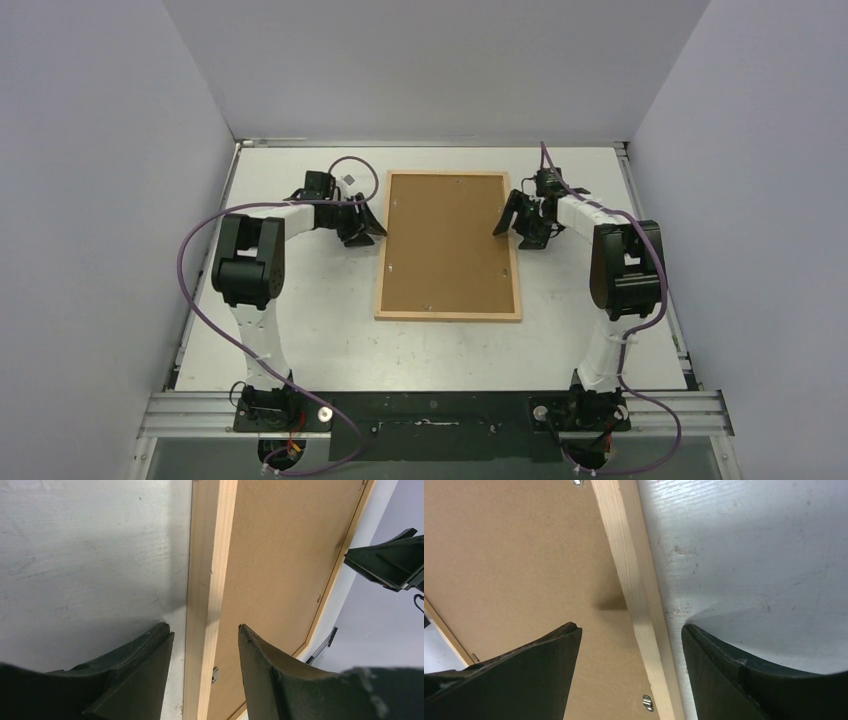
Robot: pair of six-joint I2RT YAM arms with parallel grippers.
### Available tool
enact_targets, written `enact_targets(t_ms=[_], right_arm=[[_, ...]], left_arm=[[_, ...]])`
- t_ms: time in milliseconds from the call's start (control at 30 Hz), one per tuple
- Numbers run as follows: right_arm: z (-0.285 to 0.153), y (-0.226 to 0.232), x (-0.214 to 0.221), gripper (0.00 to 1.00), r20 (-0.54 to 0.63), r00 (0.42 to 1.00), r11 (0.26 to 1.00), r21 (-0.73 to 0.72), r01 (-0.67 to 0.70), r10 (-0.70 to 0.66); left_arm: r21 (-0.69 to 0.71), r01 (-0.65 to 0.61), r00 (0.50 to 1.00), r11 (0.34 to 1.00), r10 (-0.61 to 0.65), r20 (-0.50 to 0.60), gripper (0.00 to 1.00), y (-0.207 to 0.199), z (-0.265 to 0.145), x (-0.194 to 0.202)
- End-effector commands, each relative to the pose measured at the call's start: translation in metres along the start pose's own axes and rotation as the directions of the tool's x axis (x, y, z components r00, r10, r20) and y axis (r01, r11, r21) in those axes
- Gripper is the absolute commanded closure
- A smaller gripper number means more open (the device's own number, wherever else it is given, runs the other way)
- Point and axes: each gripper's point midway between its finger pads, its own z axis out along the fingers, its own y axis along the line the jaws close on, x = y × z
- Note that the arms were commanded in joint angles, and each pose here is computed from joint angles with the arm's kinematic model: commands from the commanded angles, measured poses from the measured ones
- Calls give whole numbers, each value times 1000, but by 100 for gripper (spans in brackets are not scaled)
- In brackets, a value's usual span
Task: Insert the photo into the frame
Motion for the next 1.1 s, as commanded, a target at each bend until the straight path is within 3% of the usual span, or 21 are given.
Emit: enact_targets(t_ms=[0,300,433,633,800,1067], right_arm=[[1,16,-1,26,9,1000,998,-58,16,-16],[15,46,30,31,-37,996,993,-97,75,-78],[12,63,40,31,-30,992,988,-99,121,-125],[0,60,42,29,27,977,977,25,212,-213],[-28,34,42,27,58,963,947,203,247,-263],[-48,30,83,27,-32,940,913,229,338,-340]], left_arm=[[16,11,1000,1000,-11,4,52,-7,6,-1],[43,73,997,996,-73,8,58,-4,-3,-4],[-15,38,999,999,-37,14,59,4,-16,0],[-138,-7,999,990,12,38,59,18,-40,12],[-189,-29,998,982,40,56,51,23,-49,14],[-223,-47,997,974,59,45,42,27,-45,16]])
